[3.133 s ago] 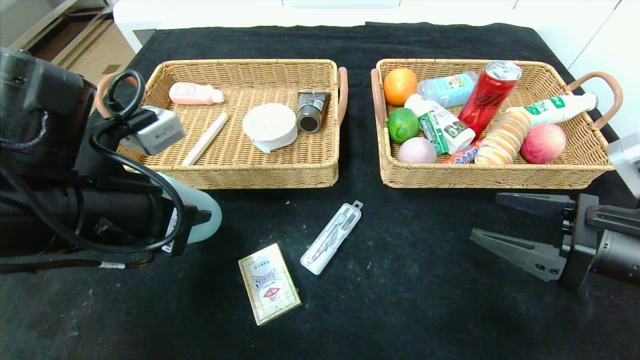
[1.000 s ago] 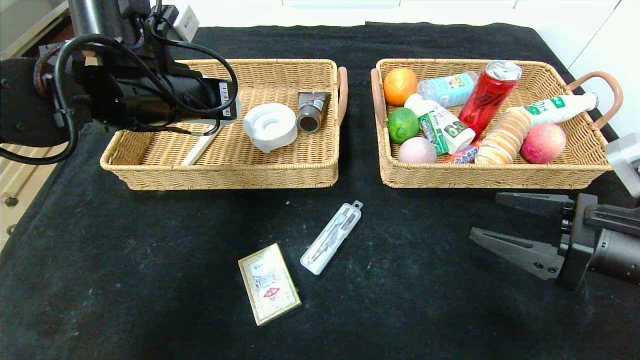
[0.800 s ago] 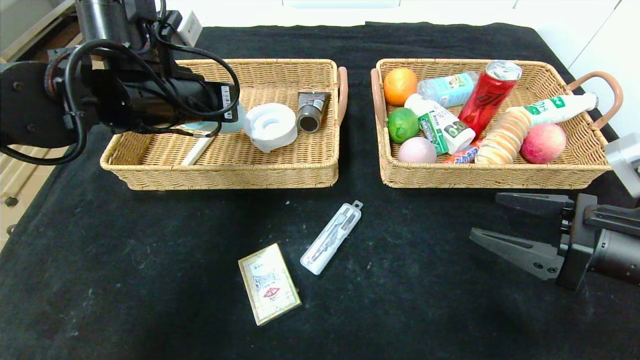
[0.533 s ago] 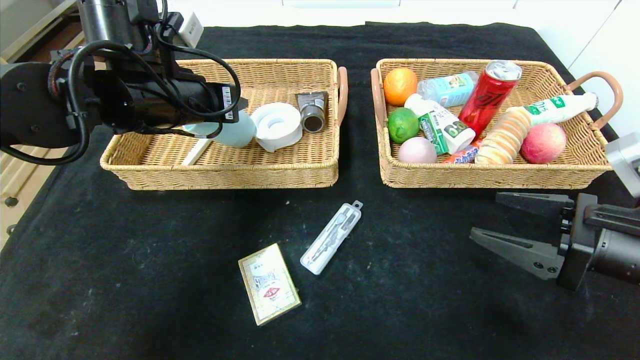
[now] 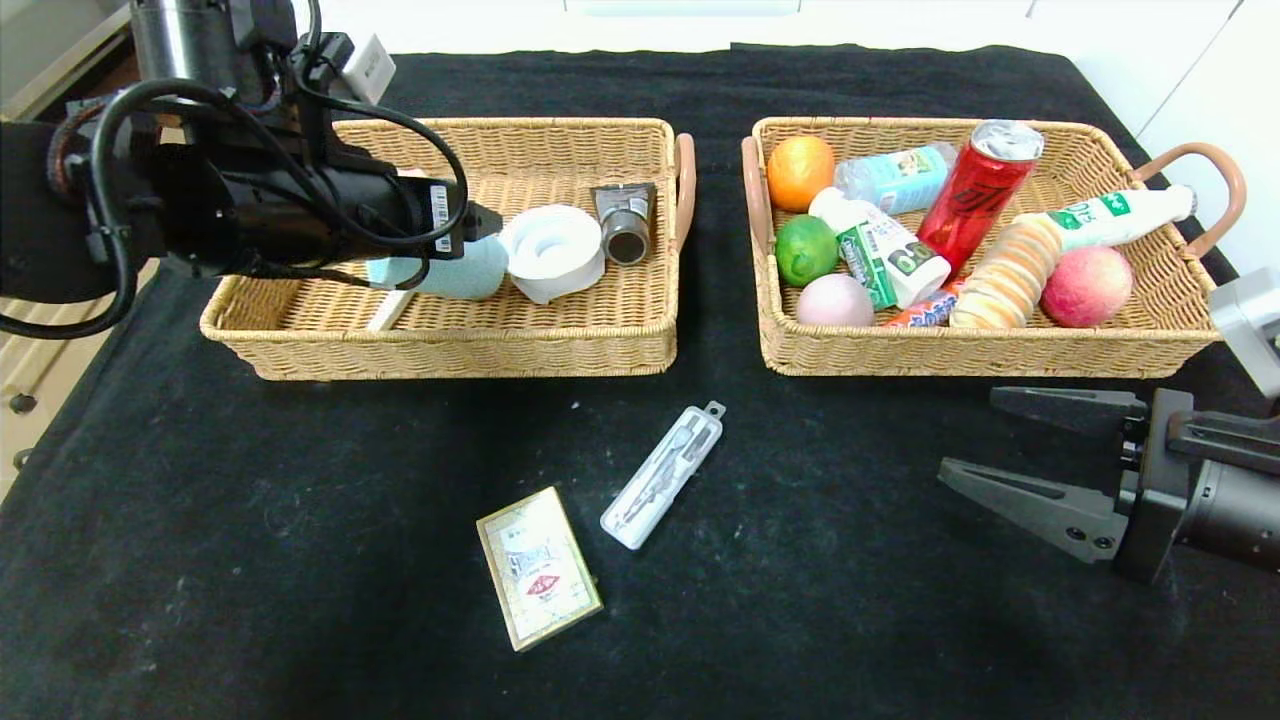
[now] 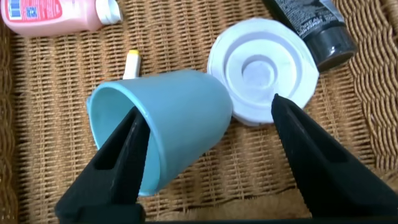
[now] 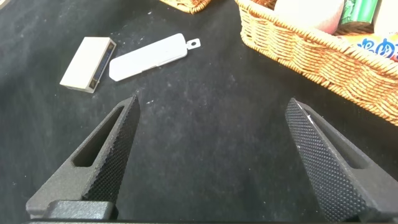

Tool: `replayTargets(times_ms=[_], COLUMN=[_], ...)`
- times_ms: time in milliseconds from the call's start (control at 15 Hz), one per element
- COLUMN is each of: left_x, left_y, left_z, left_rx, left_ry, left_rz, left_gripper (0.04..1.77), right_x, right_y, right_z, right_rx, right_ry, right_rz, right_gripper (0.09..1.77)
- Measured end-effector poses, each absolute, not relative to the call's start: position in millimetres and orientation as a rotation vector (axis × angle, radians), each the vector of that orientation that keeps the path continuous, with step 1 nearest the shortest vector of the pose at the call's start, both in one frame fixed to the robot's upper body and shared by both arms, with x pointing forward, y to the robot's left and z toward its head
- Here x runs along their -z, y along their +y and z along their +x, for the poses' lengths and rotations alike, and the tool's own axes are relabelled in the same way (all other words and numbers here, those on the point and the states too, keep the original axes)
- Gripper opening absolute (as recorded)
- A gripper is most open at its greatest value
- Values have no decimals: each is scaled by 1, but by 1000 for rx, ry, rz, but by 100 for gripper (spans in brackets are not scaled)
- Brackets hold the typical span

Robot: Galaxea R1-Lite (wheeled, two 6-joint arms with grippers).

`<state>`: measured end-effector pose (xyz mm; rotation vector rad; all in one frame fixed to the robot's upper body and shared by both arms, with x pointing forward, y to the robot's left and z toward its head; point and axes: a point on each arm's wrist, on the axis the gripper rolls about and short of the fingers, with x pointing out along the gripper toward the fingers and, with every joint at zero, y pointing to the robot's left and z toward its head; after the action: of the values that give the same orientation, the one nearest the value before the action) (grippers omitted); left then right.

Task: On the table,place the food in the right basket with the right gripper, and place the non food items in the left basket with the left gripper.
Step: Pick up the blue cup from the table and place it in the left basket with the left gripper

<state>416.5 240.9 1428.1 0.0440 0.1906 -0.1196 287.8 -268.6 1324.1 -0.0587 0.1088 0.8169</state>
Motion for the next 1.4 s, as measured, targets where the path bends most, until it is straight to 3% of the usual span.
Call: replayTargets(times_ms=[733,1400], left_x=[-1413,-1403], left_y=[267,234], left_z=[344,292], left_rx=[41,69], left_ry=[362,578], left_rz=[91,-53], left_gripper=[164,169], right_x=[-1324,-1323], right_y=[-268,-267], right_z=[287,288], right_rx=[-819,-823], right_ry=[107,113], right_rz=[-60,-60], right_gripper=[171,171])
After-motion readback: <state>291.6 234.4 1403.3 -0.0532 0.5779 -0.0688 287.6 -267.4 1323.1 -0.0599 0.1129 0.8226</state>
